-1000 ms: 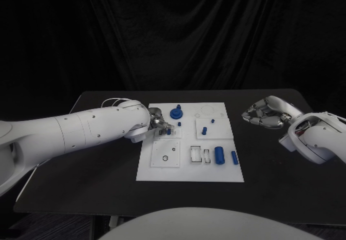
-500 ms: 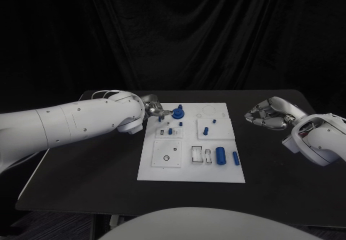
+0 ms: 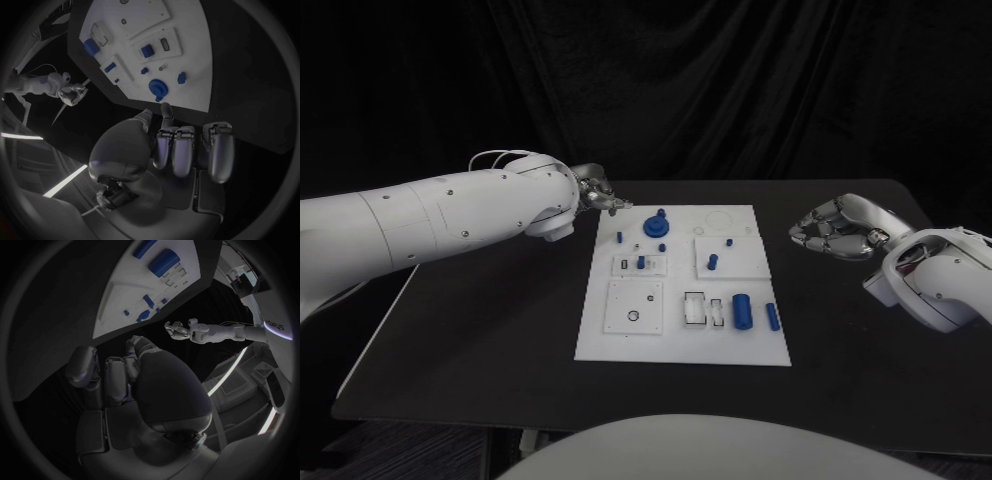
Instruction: Assemble the parts on the task board
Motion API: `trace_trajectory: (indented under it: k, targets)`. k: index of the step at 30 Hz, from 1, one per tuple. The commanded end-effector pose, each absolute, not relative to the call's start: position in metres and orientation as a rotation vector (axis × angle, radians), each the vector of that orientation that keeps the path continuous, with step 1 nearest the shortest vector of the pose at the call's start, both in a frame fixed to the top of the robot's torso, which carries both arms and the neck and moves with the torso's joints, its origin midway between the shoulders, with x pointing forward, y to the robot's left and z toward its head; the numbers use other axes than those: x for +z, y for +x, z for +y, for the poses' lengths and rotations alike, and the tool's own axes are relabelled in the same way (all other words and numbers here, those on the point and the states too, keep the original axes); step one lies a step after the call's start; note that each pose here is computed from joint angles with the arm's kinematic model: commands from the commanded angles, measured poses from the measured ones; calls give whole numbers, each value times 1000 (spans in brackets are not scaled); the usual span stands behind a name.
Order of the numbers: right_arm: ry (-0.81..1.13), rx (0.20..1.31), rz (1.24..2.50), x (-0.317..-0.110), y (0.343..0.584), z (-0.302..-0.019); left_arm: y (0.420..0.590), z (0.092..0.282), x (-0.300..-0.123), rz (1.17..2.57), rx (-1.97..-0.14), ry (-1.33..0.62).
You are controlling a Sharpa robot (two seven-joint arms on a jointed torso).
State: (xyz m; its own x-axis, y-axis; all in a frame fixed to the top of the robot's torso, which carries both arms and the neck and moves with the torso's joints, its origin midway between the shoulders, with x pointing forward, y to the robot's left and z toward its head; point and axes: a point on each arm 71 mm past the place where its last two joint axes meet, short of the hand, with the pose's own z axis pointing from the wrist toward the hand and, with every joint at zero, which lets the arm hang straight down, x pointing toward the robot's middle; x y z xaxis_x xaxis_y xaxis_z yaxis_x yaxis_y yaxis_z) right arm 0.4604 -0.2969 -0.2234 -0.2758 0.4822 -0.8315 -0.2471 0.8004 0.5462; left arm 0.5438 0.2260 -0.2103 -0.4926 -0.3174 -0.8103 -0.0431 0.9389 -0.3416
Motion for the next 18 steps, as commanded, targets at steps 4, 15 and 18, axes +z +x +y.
trace_trajectory:
  k: [4, 15, 18]
  targets:
    - [187, 702, 1723, -225, 460, -295, 553, 228, -220, 2145, -277, -208]
    - [186, 703, 1725, -225, 460, -295, 558, 227, -236, 2182, -244, -213]
    - [186, 703, 1725, -225, 460, -295, 559, 228, -237, 2191, -237, -212]
